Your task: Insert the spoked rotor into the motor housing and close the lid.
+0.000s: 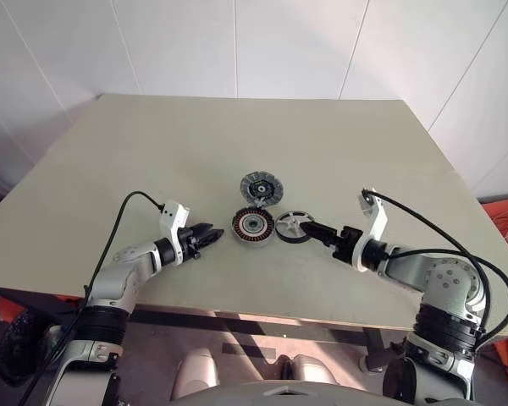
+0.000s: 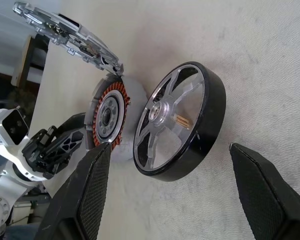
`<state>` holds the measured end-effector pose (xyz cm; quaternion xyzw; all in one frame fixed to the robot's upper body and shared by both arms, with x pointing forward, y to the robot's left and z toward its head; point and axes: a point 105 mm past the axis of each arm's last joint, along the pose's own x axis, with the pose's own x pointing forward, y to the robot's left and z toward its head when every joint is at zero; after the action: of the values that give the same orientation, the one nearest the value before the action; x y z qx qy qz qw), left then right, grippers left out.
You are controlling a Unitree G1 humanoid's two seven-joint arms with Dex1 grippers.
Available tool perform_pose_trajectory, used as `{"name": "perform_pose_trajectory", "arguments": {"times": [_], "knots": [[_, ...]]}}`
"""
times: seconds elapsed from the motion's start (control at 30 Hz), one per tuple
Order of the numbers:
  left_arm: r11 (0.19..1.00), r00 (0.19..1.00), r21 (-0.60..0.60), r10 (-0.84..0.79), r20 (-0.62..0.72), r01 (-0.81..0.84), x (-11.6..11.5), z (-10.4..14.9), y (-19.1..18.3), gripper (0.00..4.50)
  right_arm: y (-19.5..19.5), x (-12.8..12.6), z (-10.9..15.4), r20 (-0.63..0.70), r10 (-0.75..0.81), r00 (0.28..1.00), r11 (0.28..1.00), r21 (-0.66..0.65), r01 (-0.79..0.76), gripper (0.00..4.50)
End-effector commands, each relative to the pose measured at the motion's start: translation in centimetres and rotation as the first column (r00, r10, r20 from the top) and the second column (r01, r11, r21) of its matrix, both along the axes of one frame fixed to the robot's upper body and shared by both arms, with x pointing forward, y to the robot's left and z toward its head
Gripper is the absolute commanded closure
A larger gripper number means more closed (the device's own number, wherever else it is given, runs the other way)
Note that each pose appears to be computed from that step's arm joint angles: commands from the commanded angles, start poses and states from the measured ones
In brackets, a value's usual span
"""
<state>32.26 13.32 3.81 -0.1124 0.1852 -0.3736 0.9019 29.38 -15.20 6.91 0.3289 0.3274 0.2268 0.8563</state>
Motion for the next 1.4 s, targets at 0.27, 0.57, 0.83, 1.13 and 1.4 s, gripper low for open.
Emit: {"name": "perform_pose_trajectory", "arguments": {"times": [0.27, 0.57, 0.83, 1.13, 1.4], "knots": [[1.0, 0.999, 0.011, 0.011, 0.047, -0.012, 0.4, 1.2, 0.6, 2.2, 0.9, 1.2, 0.3, 0.032, -0.005, 0.999, 1.0, 0.015, 0.005, 1.85], [1.0, 0.999, 0.009, 0.006, 0.048, -0.006, 0.6, 1.2, 0.4, 2.2, -0.3, 1.4, 0.4, 0.039, -0.04, 0.998, 0.999, 0.009, 0.039, 3.22], [1.0, 0.999, 0.009, 0.001, 0.045, -0.001, 0.5, 1.1, 0.4, 2.2, -3.4, 2.2, 1.4, 0.029, -0.181, 0.983, 0.973, 0.149, 0.175, 3.22], [1.0, 0.999, 0.01, -0.002, 0.044, 0.001, 0.6, 1.0, 0.4, 2.2, -3.6, 1.9, 1.0, 0.018, -0.157, 0.987, 0.983, 0.102, 0.155, 3.22], [1.0, 0.999, 0.015, 0.006, 0.045, -0.006, 0.6, 1.0, 0.7, 2.2, -3.0, 1.6, 0.5, 0.001, -0.134, 0.991, 0.987, 0.091, 0.133, 3.22]]}}
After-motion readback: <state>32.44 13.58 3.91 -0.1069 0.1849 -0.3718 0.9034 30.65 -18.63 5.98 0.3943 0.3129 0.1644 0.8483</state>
